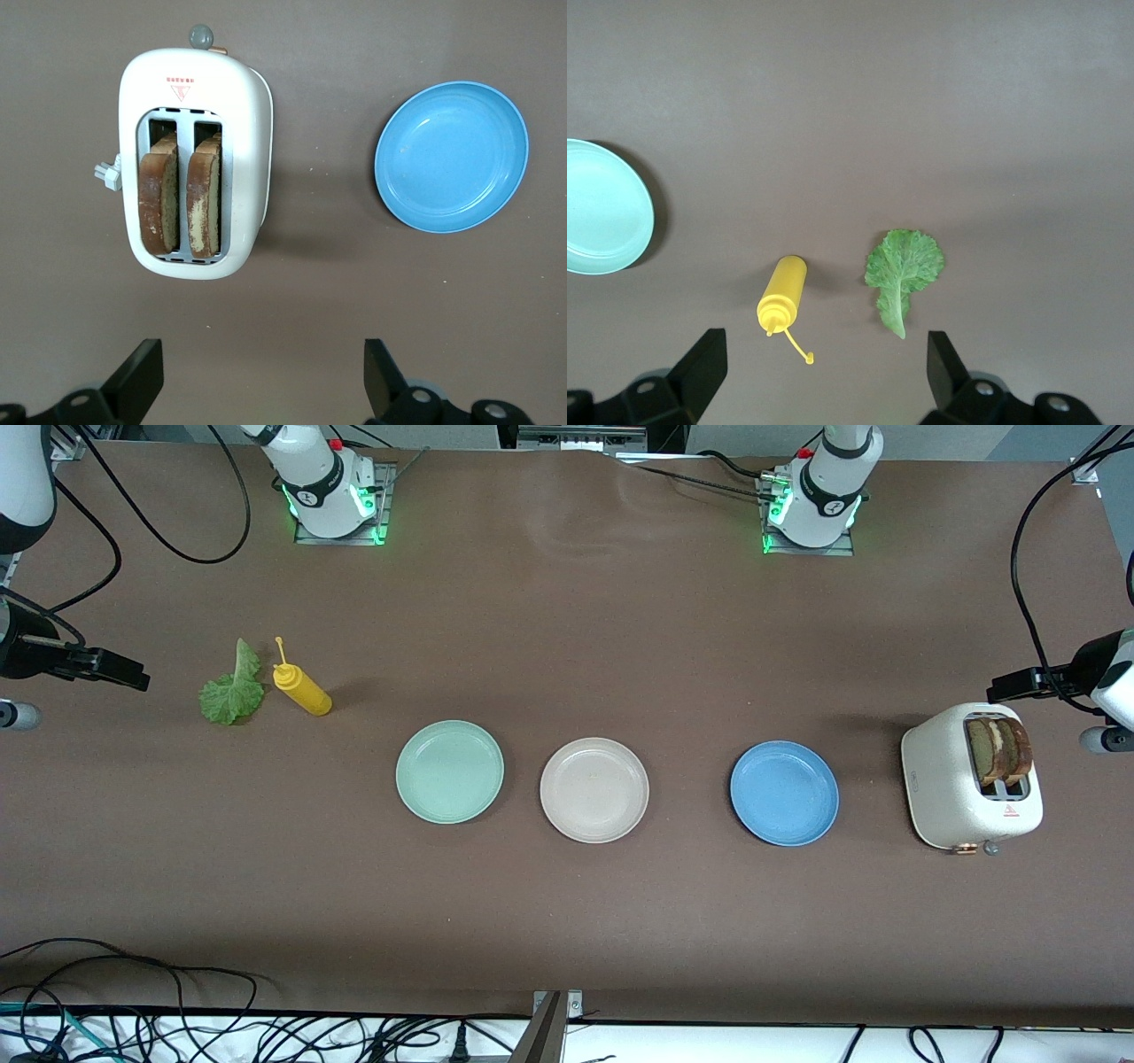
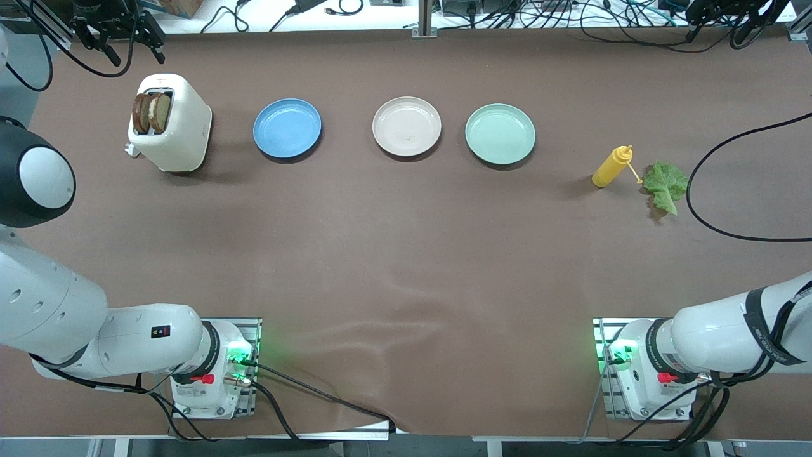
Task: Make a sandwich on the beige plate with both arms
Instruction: 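Move the left gripper over the toaster toward the bread slices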
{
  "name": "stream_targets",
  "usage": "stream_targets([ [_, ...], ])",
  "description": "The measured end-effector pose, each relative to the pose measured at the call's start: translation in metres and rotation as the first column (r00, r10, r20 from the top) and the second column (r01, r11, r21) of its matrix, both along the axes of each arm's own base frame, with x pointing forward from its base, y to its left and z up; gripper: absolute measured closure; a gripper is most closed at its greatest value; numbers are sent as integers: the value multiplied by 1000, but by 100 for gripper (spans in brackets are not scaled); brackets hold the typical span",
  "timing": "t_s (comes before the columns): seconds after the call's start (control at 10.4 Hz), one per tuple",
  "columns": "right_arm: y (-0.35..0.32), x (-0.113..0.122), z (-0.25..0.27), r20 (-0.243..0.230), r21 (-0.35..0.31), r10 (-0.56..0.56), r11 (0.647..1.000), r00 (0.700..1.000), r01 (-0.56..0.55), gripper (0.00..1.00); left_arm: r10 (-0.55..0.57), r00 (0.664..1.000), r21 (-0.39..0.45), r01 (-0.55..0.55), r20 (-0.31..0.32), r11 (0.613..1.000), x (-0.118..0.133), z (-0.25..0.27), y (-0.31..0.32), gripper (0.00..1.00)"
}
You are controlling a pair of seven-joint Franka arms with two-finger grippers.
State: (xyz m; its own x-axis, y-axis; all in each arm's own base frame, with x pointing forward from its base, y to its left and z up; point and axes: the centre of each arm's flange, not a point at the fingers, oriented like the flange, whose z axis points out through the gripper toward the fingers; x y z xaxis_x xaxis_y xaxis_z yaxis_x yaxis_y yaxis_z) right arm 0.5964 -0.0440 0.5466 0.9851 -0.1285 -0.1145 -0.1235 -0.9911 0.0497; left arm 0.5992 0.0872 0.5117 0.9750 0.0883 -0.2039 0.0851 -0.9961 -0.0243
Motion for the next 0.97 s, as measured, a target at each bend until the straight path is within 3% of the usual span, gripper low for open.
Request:
stream_targets([
  [0.97,0,0,0,0,0,0,1000,1000,0,0,33,999,-2,-33,-5,999,36,-88,32,0],
])
